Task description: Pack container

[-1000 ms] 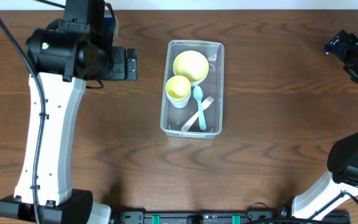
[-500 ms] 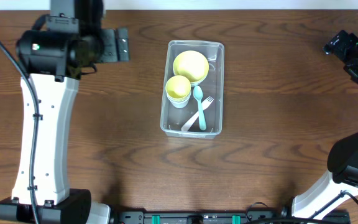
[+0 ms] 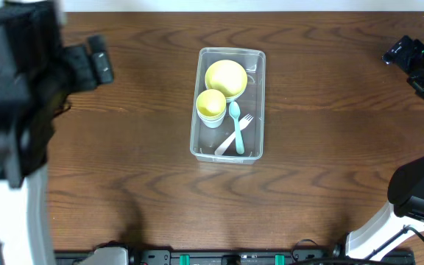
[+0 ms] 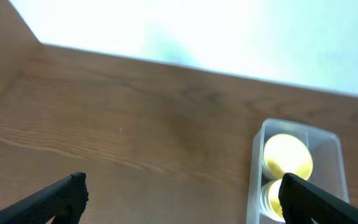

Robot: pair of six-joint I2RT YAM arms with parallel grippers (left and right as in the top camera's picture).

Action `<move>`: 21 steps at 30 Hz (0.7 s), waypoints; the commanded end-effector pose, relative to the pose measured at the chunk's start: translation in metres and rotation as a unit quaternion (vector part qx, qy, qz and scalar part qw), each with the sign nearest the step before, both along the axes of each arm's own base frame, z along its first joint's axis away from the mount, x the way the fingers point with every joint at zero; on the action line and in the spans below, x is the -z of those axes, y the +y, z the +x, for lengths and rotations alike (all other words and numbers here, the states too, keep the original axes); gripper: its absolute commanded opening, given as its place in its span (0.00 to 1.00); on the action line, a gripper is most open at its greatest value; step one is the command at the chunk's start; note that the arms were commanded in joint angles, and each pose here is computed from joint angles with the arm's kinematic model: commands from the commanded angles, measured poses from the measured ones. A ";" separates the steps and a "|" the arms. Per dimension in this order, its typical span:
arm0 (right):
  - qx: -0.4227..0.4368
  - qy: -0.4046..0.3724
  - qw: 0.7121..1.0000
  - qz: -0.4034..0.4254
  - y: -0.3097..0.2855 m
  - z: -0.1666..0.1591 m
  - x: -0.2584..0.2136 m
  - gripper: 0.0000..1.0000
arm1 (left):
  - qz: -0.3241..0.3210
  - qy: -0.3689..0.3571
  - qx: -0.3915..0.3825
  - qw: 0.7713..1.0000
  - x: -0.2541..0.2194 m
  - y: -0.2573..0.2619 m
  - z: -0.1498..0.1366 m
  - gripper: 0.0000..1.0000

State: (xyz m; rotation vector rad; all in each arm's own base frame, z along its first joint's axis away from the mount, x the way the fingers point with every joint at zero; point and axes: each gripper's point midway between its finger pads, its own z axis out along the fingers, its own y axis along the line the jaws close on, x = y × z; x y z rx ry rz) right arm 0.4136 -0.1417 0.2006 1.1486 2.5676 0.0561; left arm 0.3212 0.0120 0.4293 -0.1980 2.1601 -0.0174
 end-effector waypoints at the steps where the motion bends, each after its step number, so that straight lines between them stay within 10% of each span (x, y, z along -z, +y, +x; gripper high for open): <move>1: 0.008 0.004 1.000 0.004 -0.002 -0.001 0.004 0.99 | 0.000 -0.018 -0.019 1.000 -0.009 0.009 -0.024 0.97; 21: 0.008 0.004 1.000 0.004 -0.002 -0.001 0.004 0.99 | 0.000 -0.053 -0.026 0.998 0.089 0.008 -0.131 0.98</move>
